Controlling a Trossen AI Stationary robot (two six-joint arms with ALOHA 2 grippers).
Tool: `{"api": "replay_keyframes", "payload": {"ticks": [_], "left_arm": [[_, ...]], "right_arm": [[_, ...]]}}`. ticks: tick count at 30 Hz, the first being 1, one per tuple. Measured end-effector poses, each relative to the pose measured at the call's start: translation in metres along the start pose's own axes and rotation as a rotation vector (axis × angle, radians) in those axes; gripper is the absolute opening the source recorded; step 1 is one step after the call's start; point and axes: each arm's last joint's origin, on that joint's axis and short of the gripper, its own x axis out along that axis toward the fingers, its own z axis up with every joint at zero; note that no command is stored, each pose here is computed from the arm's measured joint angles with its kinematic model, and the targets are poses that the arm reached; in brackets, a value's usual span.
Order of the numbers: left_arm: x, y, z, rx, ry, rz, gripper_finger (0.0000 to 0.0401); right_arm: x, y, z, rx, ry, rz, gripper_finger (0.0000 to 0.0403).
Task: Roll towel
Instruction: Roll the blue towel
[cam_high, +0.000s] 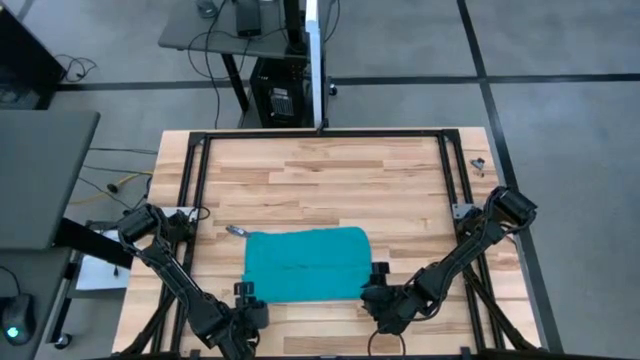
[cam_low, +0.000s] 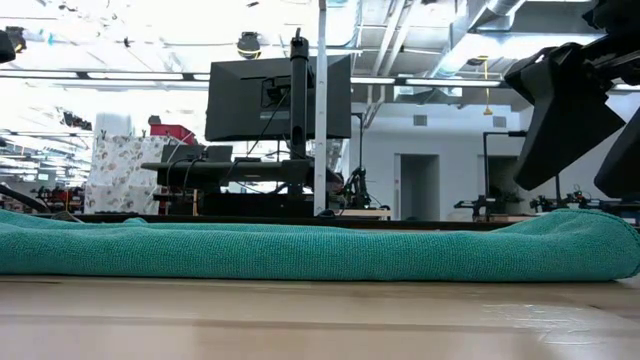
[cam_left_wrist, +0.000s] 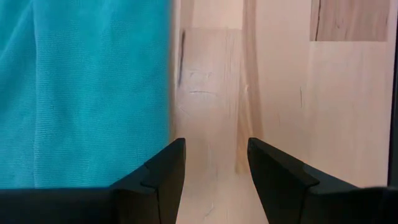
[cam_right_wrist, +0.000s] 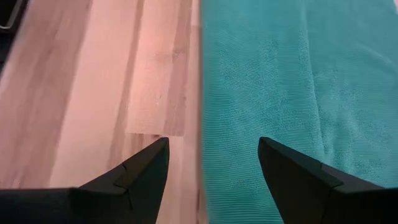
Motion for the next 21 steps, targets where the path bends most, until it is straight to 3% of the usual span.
{"api": "replay_keyframes", "payload": {"ticks": [7,21], "left_arm": [[0.000,0.001,0.003,0.074,-0.075,0.051,0.0158],[0.020,0.017,-0.007,0.057,-0.075,0.130,0.0158]], "right_arm": [[0.002,-0.002,-0.005,-0.006,0.012,-0.009,0.0238],[0.003,-0.002,0.000,0.028,-0.022,0.007,0.0238]]}}
